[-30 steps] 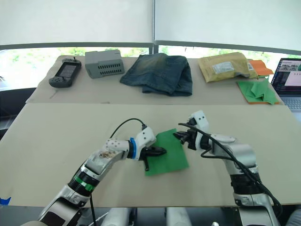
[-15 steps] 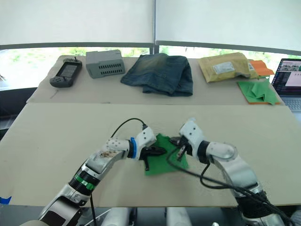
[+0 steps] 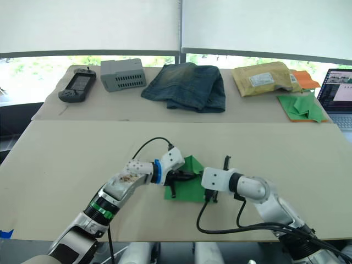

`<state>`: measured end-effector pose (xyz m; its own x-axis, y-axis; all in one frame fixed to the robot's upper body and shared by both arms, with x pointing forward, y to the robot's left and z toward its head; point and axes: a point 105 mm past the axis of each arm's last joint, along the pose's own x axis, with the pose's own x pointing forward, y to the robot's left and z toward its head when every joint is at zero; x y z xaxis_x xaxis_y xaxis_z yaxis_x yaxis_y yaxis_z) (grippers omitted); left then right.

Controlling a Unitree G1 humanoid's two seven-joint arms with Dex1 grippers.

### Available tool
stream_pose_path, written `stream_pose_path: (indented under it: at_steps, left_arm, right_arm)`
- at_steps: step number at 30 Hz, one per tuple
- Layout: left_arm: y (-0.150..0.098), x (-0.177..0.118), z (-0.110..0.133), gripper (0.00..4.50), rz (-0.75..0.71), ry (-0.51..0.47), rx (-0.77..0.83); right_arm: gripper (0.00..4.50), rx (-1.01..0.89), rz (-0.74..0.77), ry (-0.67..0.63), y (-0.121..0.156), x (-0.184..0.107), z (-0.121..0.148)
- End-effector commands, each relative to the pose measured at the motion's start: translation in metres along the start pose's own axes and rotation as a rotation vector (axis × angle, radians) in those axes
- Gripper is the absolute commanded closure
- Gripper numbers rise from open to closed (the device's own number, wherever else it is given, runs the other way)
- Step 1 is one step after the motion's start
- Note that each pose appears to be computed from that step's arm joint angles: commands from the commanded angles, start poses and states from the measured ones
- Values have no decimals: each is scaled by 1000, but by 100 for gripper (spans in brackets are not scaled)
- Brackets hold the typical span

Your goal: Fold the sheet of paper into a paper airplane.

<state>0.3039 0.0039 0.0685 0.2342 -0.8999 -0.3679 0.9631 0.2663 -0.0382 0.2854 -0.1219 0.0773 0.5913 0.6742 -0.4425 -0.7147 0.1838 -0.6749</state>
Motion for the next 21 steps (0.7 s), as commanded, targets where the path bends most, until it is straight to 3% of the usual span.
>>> stream_pose_path:
  at_steps: [1, 5, 11, 21]
  left_arm:
    - [14, -13, 19, 450, 44, -77, -51]
    - [25, -19, 37, 450, 67, -150, -92]
    - [15, -1, 49, 450, 19, -156, -59]
    - [20, 8, 19, 450, 73, -9, -10]
  right_arm:
    - [447, 6, 22, 39, 10, 1, -11]
    - [447, 9, 15, 47, 9, 2, -13]
    - [447, 33, 10, 58, 10, 4, -16]
    - [447, 47, -22, 81, 6, 1, -19]
